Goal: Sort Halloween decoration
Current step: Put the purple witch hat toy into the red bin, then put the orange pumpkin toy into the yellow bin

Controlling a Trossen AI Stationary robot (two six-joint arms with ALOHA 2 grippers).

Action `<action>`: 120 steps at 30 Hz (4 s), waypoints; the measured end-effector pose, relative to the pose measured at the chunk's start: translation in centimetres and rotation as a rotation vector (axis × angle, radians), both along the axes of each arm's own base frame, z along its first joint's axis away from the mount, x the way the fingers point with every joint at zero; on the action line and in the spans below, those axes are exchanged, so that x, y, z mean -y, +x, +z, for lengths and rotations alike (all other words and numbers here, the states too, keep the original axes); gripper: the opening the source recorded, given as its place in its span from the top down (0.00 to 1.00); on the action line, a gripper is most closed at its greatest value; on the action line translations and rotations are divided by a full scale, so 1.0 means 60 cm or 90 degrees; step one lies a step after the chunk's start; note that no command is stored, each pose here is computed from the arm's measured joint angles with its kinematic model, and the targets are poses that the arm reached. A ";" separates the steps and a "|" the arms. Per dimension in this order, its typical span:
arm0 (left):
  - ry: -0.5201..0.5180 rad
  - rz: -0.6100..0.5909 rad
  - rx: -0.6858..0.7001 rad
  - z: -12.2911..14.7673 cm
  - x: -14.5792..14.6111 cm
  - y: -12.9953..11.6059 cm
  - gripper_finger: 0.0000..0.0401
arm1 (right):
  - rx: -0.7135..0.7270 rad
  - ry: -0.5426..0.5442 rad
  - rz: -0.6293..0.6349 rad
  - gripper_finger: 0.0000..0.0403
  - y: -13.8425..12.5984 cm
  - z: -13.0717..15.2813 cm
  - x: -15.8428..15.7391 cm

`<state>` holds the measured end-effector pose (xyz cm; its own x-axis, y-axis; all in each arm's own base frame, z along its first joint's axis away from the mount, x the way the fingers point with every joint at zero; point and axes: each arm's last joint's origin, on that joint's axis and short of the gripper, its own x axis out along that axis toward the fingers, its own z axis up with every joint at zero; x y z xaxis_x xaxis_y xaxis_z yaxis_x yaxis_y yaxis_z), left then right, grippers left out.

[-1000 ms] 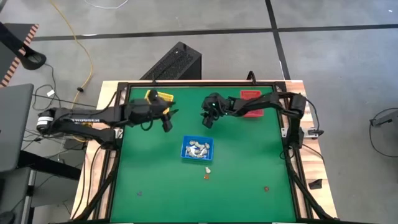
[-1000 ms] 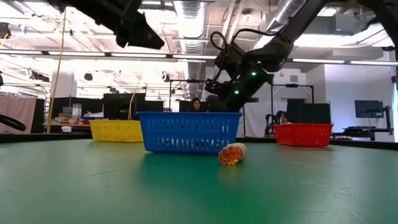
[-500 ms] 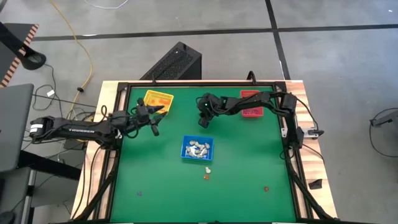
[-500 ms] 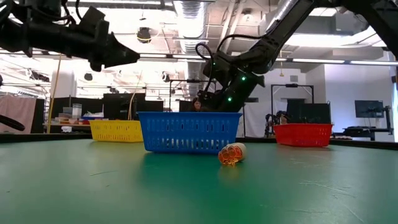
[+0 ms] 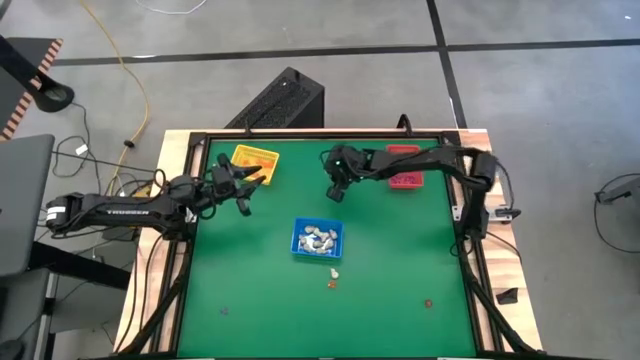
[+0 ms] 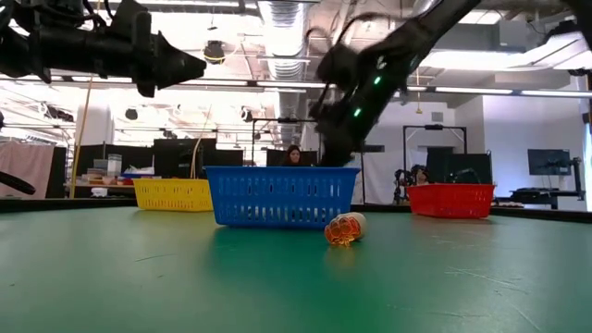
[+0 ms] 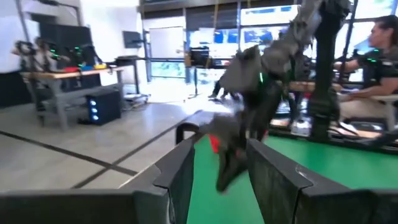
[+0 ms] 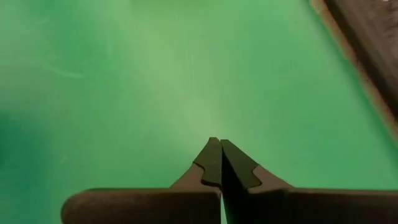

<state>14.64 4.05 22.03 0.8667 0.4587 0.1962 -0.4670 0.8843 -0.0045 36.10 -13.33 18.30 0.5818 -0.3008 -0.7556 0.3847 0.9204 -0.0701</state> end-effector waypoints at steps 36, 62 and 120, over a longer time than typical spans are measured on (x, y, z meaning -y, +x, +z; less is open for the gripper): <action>-0.086 -0.158 -0.015 -0.012 0.010 0.007 0.66 | 0.061 0.041 -0.194 0.70 -0.287 0.069 -0.059; -0.030 -0.192 -0.106 -0.028 0.013 0.008 0.66 | -0.219 0.593 -0.196 0.69 -0.335 0.069 -0.452; -0.029 -0.249 -0.105 -0.028 0.017 0.009 0.66 | 0.140 0.335 0.011 0.73 -0.145 0.027 -0.360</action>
<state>15.17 3.01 20.38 0.9952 0.0940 0.0276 -0.0940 0.9956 -0.0017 27.42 8.30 19.91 0.7443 0.0941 -0.6612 0.3227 0.8161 0.4794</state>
